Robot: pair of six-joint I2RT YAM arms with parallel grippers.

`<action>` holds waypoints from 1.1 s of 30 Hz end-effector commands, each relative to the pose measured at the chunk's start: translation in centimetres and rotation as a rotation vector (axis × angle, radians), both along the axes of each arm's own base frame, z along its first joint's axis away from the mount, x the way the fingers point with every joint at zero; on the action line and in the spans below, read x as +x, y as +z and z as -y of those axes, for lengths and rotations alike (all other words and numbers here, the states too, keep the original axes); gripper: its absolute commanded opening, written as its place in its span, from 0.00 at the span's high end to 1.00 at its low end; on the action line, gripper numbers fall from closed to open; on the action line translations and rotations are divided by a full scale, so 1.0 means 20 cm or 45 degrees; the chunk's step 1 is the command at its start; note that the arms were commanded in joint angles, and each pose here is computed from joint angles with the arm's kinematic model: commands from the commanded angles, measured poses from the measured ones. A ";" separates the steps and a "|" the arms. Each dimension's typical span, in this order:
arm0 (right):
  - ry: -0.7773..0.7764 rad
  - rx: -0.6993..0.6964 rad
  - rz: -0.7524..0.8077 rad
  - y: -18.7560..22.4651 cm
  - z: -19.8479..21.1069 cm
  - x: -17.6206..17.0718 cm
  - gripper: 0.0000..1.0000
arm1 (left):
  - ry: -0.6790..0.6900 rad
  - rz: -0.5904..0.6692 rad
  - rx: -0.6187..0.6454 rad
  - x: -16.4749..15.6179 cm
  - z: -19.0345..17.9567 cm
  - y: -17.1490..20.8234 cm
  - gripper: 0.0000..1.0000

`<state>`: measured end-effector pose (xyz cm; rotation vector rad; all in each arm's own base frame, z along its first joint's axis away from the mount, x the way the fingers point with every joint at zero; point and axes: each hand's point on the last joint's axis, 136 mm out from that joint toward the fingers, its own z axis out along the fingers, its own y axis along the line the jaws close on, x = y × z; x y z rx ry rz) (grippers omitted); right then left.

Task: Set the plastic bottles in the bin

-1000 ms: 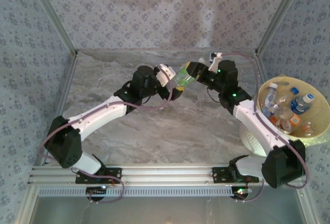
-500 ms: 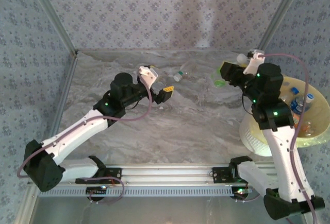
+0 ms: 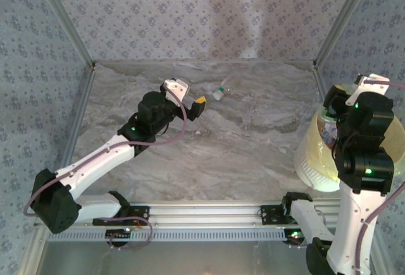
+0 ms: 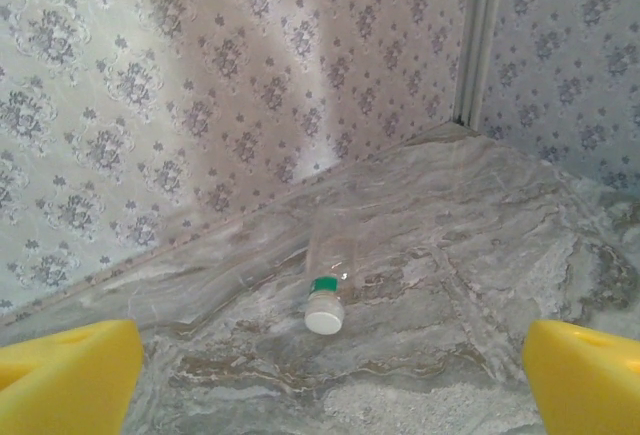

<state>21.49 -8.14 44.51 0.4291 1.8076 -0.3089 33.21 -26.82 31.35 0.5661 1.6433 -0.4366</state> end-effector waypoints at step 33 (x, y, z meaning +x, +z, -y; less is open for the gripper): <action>-0.748 0.336 -0.353 -0.39 0.56 -0.32 0.00 | 0.058 -0.100 -0.064 0.12 0.00 0.07 0.02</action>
